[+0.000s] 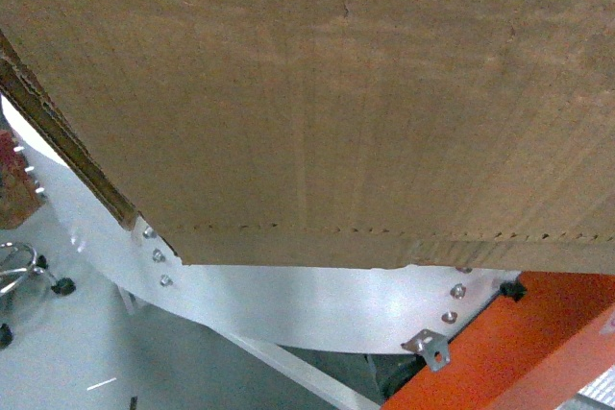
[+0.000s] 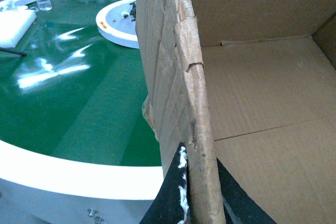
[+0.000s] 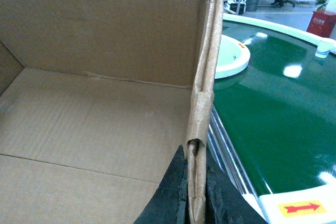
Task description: Sort boxes to right shelf from conveyor
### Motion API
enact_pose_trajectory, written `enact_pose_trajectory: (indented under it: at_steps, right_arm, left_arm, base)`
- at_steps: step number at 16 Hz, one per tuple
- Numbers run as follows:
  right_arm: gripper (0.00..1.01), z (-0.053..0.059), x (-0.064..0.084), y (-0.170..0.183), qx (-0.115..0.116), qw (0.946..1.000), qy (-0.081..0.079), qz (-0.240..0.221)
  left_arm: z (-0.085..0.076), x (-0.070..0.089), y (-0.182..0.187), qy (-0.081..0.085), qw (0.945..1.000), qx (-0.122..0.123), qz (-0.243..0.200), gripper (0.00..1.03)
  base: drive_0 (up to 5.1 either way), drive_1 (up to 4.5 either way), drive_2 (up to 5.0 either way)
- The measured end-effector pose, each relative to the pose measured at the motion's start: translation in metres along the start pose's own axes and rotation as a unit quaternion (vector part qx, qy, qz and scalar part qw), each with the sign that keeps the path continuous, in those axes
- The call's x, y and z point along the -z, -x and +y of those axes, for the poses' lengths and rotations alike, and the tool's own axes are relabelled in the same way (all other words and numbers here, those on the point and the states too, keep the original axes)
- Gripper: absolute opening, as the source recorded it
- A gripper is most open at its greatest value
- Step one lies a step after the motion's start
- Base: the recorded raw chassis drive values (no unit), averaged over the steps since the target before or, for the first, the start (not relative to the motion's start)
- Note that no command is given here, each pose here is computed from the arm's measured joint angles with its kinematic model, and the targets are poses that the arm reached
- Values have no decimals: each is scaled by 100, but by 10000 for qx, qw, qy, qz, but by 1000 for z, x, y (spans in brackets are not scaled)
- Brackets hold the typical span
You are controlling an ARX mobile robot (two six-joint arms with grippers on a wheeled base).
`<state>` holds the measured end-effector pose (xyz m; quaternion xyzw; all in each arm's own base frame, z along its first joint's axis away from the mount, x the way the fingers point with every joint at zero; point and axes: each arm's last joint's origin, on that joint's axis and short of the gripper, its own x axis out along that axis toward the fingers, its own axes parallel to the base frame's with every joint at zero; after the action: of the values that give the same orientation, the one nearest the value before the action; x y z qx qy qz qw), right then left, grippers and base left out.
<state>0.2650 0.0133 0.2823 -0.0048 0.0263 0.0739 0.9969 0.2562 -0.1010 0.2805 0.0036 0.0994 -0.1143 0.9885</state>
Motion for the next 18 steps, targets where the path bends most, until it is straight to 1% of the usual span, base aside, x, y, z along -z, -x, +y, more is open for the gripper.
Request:
enact_pose_trajectory:
  at_steps: [7,8,11,18]
  right_arm:
    - [4,0,0,0,0,10000,0,0]
    - [4,0,0,0,4,10000,-3,8]
    - [4,0,-1,1,0,10000,0,-15]
    - [4,0,-1,1,0,10000,0,-17]
  left_arm:
    - [0,0,0,-4,10000,0,-2,3]
    - [0,0,0,-14,10000,-1,15,3]
    - [0,0,1,-11,10000,-2,-2,3]
    - [0,0,1,-12,10000,0,-8,3]
  base:
    - [-3,-411,405]
    - [3,-115,122]
    - [-32,-32,-32]
    - [-169,-169,-169]
